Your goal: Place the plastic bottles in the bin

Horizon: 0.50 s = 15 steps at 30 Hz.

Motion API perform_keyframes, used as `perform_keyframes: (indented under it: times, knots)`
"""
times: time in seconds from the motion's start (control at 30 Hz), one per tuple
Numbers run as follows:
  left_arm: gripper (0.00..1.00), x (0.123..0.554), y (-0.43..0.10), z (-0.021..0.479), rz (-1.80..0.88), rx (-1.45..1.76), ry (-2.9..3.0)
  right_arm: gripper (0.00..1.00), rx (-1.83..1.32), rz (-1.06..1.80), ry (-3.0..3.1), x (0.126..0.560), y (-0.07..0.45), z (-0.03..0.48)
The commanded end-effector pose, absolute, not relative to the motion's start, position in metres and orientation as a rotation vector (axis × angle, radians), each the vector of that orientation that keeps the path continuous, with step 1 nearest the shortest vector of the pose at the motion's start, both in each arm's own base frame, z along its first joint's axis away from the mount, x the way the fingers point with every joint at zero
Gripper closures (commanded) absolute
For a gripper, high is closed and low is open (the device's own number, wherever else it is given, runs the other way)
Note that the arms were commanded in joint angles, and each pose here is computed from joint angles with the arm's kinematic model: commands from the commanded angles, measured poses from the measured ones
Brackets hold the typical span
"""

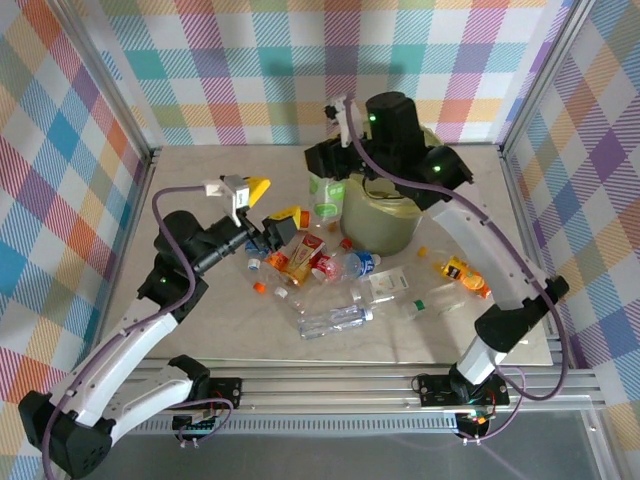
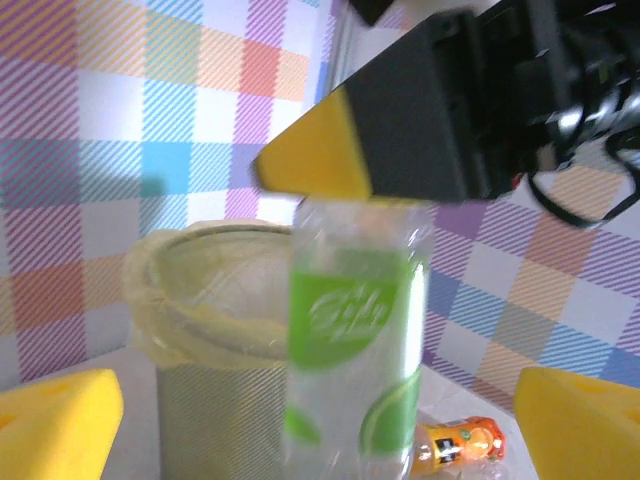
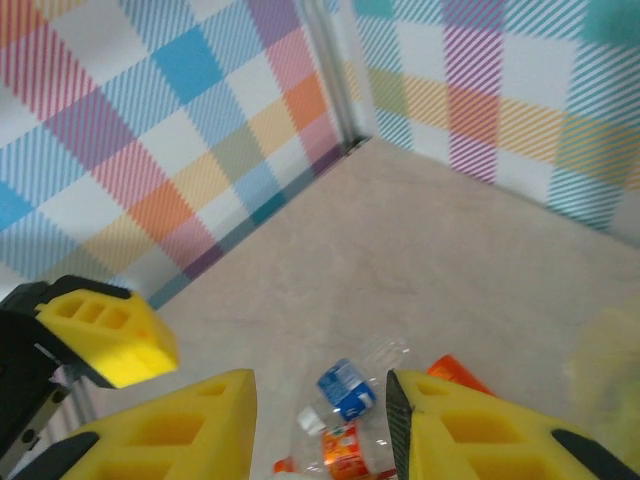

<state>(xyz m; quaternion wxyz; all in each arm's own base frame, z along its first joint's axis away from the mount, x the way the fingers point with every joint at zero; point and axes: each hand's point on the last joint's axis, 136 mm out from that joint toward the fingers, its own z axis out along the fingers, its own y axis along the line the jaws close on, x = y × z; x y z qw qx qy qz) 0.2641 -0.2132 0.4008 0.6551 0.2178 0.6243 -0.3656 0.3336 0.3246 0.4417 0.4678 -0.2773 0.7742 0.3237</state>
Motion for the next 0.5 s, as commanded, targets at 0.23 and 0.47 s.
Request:
perform_keyframes:
  times: [0.23,0.47]
  knots:
    - [0.00,0.273,-0.185,0.388,-0.702,0.339,1.468,1.00,-0.409,0.559,1.777,0.371,0.235,0.500]
    - [0.00,0.281,-0.171,0.381,-0.634,0.261,1.503,1.00,-0.300,0.457,1.845,0.411,0.200,0.478]
